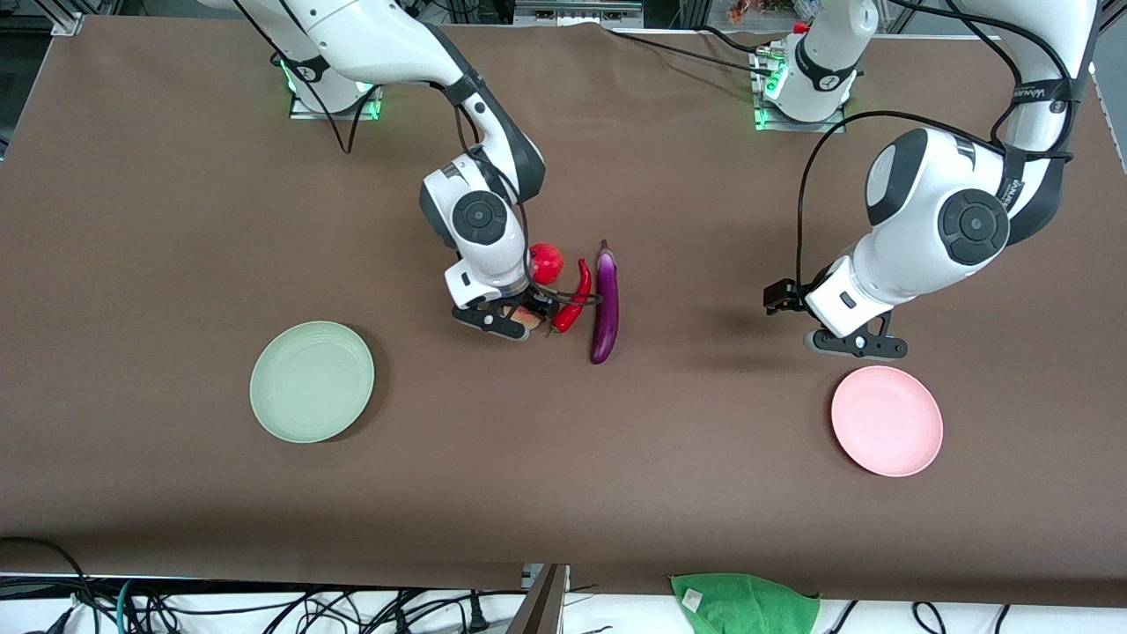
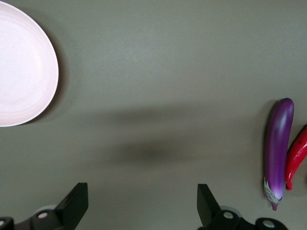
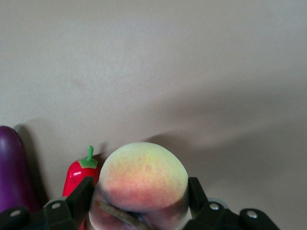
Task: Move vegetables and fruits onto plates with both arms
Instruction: 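Carry the peach to the green plate while the left gripper reaches the eggplant, then release the peach on the green plate while the left gripper grasps the eggplant, then grasp the tomato with the right gripper while the left gripper carries the eggplant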
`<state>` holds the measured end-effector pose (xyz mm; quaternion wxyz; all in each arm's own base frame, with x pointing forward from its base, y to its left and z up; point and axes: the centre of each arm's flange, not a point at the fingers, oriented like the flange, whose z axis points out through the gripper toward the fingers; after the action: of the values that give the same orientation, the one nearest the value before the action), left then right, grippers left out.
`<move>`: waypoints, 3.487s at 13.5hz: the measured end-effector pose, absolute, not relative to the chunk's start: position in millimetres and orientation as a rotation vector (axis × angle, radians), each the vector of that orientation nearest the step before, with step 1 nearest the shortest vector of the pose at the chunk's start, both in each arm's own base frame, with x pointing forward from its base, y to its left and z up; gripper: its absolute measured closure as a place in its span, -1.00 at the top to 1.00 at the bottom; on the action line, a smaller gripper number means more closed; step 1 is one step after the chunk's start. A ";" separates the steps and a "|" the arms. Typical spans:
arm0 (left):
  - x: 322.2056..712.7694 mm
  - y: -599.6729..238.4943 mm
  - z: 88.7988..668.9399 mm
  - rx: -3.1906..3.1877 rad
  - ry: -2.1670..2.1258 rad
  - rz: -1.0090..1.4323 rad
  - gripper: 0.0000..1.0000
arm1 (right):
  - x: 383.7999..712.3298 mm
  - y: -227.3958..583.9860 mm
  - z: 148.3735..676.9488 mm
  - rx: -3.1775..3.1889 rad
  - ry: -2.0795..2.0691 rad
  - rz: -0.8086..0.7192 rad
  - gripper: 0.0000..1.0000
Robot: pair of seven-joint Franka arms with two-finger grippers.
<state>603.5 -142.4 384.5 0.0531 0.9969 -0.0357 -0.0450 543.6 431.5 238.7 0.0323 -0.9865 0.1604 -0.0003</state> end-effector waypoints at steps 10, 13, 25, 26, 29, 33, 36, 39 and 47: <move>585.7 -232.5 353.3 3.002 0.008 -0.107 1.00 | 619.4 255.4 304.1 -3.127 0.139 0.217 0.68; 575.7 -279.8 328.5 2.981 0.027 -0.078 1.00 | 644.8 158.1 297.5 -3.133 -0.007 0.240 0.68; 527.5 -383.5 232.2 3.064 -0.053 -0.016 1.00 | 657.1 70.2 232.6 -3.066 -0.118 0.202 0.67; 523.7 -388.0 226.5 3.063 -0.063 -0.025 1.00 | 658.2 69.0 233.5 -3.064 -0.124 0.193 0.74; 511.4 -403.8 211.3 3.074 -0.100 -0.006 1.00 | 664.3 68.2 241.5 -3.063 -0.129 0.163 0.97; 495.4 -417.7 188.3 3.114 -0.117 0.007 1.00 | 666.6 80.9 248.8 -3.051 -0.101 0.172 0.97; 484.8 -427.7 177.5 3.119 -0.117 -0.002 0.87 | 662.7 113.0 258.8 -3.049 0.028 0.223 0.97; 484.9 -430.2 177.7 3.111 -0.099 0.008 0.18 | 647.1 168.5 275.8 -3.049 0.200 0.293 0.97; 539.7 -392.6 222.0 3.080 0.017 0.132 -0.27 | 594.8 273.8 311.4 -2.920 0.618 0.472 0.97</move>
<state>539.7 -392.6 222.0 0.0295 0.9986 0.0055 0.0427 594.8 273.8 311.4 0.0599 -0.9646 0.2042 0.1558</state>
